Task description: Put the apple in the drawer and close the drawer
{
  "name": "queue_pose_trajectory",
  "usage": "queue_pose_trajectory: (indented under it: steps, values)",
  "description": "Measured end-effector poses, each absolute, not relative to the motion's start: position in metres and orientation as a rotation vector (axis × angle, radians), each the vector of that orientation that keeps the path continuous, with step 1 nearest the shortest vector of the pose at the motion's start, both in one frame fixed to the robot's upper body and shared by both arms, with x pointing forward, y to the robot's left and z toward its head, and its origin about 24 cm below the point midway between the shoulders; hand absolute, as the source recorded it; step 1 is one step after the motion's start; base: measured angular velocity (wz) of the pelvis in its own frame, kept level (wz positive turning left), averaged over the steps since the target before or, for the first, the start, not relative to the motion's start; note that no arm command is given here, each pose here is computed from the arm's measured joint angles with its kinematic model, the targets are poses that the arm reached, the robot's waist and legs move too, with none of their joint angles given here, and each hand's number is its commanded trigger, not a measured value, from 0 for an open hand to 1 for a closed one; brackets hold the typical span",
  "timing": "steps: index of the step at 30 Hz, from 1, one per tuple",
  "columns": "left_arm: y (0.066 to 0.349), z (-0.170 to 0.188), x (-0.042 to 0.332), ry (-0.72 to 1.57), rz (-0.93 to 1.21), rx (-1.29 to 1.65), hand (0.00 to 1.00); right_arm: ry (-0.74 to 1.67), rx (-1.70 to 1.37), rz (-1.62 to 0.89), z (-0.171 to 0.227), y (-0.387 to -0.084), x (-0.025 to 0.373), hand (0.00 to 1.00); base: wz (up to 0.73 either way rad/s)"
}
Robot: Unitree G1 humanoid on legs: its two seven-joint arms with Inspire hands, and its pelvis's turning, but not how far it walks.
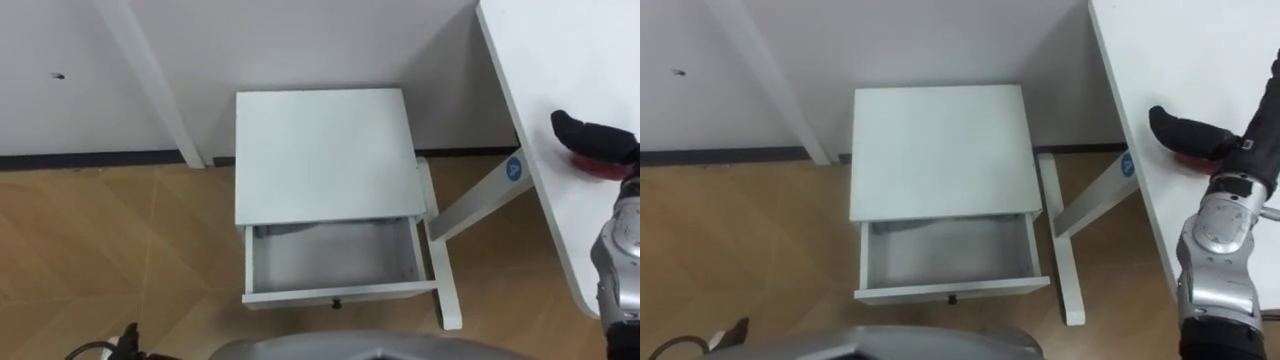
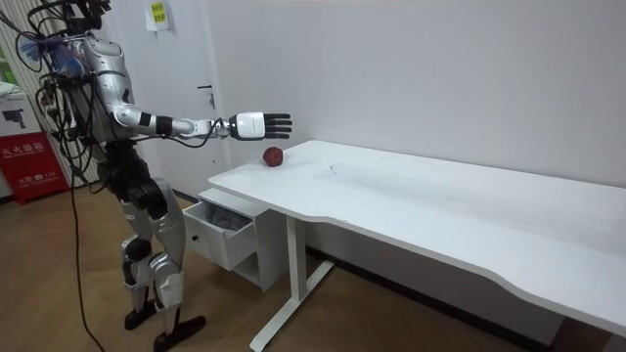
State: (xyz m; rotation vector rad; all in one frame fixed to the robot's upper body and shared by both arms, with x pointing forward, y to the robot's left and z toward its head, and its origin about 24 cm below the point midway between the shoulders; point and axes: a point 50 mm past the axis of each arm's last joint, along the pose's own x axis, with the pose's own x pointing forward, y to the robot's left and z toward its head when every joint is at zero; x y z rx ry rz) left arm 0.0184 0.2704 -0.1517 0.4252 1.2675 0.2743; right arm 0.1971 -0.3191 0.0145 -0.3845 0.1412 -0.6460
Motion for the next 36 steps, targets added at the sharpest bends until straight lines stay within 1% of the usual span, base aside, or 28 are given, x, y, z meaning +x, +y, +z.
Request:
queue_pose_trajectory:
  steps: [7,20,21,22,23,24,36]
  values:
    - [0.27,-0.153,0.003,1.32,0.274,0.423,0.0,0.231,-0.39,-0.647,-0.002,-0.324,0.188,0.0,0.0]
    - [0.271,-0.153,0.001,1.324,0.278,0.419,0.0,0.32,-0.392,-0.601,-0.018,-0.326,0.18,0.0,0.0]
    - [0.271,-0.153,0.001,1.324,0.28,0.415,0.0,0.32,-0.391,-0.6,-0.018,-0.326,0.18,0.1,0.0]
    - [0.271,-0.153,0.001,1.324,0.28,0.414,0.0,0.32,-0.392,-0.6,-0.018,-0.326,0.18,0.52,0.0]
    - [0.271,-0.153,0.001,1.324,0.28,0.414,0.0,0.32,-0.392,-0.6,-0.018,-0.326,0.18,0.72,0.0]
    - [0.271,-0.153,0.0,1.325,0.279,0.414,0.0,0.32,-0.392,-0.6,-0.018,-0.326,0.18,1.0,0.0]
    - [0.271,-0.153,-0.002,1.33,0.278,0.413,0.0,0.332,-0.395,-0.597,-0.02,-0.326,0.178,1.0,0.0]
